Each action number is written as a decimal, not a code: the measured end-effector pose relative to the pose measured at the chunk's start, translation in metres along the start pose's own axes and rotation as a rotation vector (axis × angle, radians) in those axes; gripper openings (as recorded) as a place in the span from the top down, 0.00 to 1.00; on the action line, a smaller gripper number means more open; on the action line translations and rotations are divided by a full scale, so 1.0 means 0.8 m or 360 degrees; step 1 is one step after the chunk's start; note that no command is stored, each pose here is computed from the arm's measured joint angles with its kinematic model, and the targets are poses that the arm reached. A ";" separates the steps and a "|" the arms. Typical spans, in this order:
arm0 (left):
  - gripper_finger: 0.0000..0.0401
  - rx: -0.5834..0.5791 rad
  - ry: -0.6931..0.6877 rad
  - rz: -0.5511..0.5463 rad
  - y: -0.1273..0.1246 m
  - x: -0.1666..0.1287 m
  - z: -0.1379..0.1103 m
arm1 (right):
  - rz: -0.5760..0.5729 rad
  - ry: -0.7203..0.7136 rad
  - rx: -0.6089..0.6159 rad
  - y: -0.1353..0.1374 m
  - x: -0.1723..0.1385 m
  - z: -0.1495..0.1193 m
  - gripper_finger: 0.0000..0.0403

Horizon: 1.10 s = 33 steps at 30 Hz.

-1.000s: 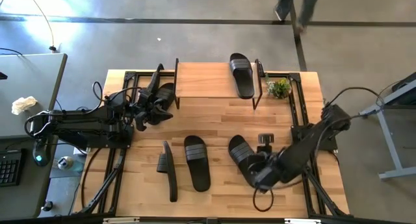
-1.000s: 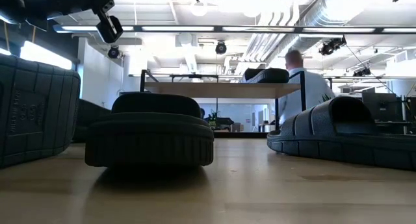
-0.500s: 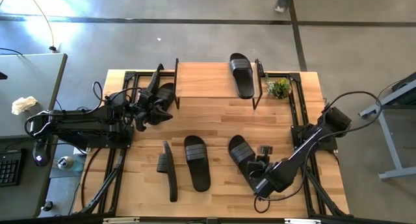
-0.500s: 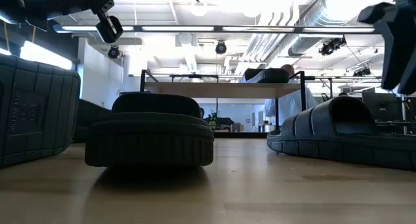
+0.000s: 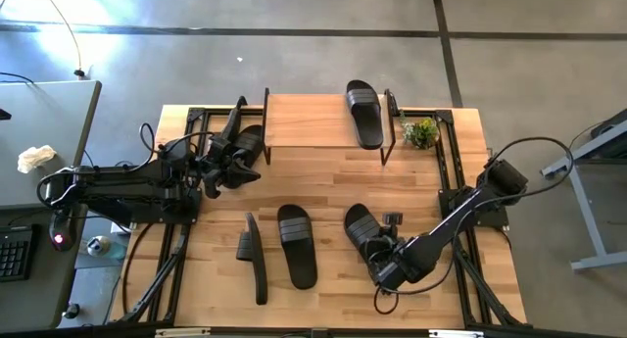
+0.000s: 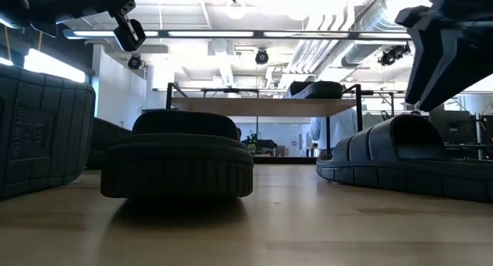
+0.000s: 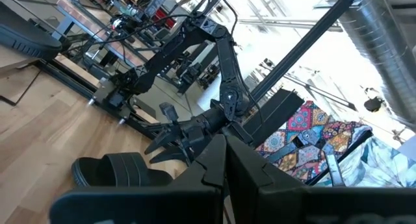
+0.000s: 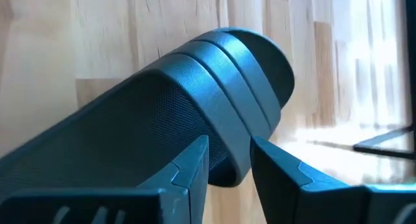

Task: Pick and place slides into the shelf
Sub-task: Put the black slipper on the shelf

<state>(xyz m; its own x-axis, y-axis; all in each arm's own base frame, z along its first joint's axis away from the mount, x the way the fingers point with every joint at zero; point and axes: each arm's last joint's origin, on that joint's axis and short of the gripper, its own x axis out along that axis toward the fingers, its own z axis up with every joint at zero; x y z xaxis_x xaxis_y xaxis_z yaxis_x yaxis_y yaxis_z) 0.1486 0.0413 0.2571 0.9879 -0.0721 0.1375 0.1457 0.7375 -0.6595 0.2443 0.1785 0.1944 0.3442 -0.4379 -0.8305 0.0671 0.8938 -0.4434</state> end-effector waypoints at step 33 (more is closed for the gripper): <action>1.00 -0.0040 0.0054 0.0075 0.005 0.000 -0.005 | -0.0082 -0.0084 -0.0256 0.003 0.051 0.016 0.74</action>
<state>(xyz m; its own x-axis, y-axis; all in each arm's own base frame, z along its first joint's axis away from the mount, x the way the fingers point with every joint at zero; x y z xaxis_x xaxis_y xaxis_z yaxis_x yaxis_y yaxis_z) 0.1493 0.0418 0.2511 0.9948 -0.0609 0.0814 0.1001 0.7235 -0.6830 0.2706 0.1641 0.1640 0.3933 -0.4731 -0.7884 -0.0636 0.8414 -0.5366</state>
